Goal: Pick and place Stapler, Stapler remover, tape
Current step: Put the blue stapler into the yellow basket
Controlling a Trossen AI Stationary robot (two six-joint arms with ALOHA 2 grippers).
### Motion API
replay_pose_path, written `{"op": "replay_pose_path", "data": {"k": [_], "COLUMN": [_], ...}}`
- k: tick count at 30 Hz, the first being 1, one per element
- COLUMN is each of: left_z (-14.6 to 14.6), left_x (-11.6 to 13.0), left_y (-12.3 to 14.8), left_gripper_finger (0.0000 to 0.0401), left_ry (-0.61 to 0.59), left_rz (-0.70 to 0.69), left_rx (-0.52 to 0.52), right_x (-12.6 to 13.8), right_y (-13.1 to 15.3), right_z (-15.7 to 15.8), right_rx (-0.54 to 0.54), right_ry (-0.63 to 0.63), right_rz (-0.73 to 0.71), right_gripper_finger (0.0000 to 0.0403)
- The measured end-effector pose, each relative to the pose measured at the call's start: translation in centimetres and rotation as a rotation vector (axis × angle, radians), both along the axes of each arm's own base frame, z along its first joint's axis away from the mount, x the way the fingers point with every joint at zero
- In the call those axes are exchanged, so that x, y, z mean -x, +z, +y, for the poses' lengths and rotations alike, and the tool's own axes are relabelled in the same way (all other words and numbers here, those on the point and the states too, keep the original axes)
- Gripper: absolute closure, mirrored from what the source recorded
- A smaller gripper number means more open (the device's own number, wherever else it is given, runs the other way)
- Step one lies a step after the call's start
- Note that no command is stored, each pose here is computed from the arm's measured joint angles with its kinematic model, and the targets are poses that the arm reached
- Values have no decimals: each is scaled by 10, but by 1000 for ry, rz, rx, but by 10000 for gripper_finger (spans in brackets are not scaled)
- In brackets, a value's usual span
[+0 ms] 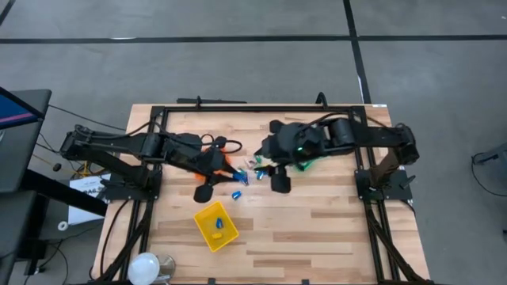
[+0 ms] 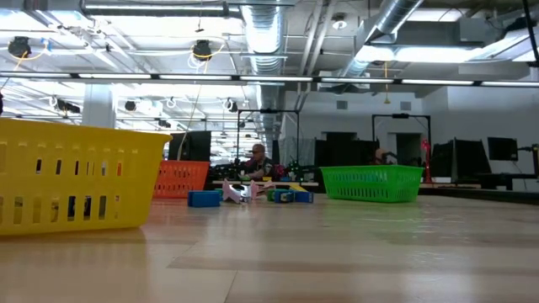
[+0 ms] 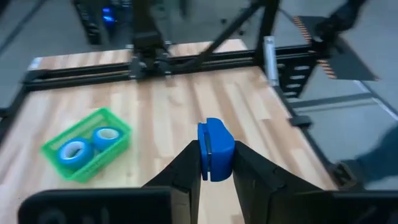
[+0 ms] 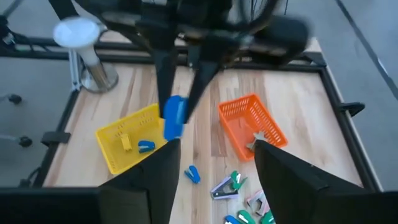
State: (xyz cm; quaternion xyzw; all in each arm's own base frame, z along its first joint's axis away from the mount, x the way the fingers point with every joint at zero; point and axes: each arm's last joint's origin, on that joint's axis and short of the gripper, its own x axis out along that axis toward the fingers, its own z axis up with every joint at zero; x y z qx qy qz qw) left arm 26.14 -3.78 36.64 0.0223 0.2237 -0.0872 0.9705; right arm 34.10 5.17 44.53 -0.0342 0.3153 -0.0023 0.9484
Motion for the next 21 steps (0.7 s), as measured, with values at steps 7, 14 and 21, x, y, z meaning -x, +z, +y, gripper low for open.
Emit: {"op": "replay_pose_path", "data": {"k": [7, 14, 21], "left_z": [-10, -14, -13], "left_x": [6, 7, 7], "left_y": [-8, -9, -9], "left_gripper_finger": [335, 335, 335], "left_ry": [-79, -92, -90], "left_rz": [101, 108, 108], "left_rx": [8, 8, 9], "right_x": [25, 32, 32], "right_y": [18, 16, 17], "right_z": [-4, -6, -4], "right_rx": [-3, 61, 86], "right_ry": [-1, -31, -10], "right_rz": [-24, 22, 4], "right_gripper_finger": [233, 294, 378]}}
